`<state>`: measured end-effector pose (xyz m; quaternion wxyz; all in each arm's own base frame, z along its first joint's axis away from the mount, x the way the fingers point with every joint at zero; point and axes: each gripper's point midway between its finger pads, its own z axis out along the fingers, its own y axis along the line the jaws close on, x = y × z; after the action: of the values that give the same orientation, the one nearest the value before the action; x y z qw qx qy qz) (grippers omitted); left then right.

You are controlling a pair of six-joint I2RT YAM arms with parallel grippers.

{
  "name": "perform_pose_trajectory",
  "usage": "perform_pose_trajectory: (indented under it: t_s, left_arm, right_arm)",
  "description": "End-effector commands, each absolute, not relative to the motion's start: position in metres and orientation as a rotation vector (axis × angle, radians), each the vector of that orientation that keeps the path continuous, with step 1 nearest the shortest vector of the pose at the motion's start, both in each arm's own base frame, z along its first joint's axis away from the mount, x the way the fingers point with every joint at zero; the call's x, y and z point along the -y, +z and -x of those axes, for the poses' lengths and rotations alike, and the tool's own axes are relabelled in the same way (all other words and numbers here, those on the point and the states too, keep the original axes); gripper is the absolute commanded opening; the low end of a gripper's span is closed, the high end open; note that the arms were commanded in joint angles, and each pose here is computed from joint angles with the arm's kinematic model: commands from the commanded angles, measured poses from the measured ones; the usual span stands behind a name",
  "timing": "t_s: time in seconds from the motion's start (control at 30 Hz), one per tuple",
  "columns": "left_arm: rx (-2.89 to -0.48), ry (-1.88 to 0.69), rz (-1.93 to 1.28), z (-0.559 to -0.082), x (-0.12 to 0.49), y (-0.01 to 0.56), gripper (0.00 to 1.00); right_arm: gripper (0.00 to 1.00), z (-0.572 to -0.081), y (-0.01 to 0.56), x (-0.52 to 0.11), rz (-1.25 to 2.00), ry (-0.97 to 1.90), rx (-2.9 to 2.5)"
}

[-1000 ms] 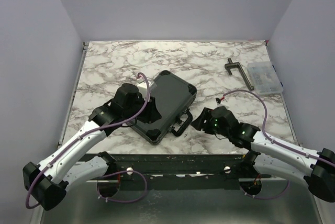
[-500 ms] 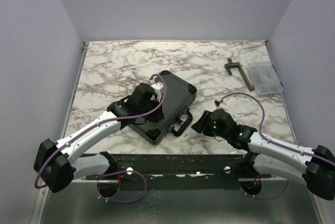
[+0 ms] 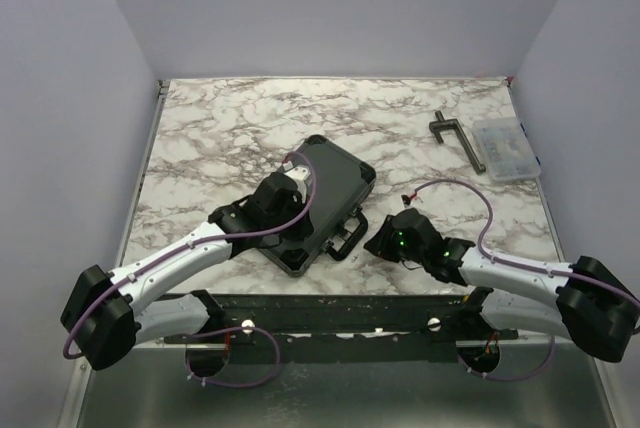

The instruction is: Pack up texas hold em set

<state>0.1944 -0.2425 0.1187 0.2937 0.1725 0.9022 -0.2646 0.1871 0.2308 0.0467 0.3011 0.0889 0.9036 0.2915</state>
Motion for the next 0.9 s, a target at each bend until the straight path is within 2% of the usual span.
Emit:
perform_pose_trajectory:
  t_s: [0.0, 0.4, 0.87]
  left_arm:
    - [-2.527, -0.619, -0.409, -0.173, 0.226, 0.082, 0.0]
    - [-2.571, -0.621, -0.389, -0.156, 0.224, 0.065, 0.0]
    - [-2.592, -0.642, -0.373, -0.144, 0.225, 0.054, 0.0]
  right_arm:
    - [0.23, -0.192, 0.043, -0.239, -0.248, 0.801, -2.381]
    - [0.01, -0.201, 0.032, -0.251, -0.253, 0.805, -2.387]
    - [0.01, -0.209, 0.033, -0.27, -0.24, 0.858, -2.39]
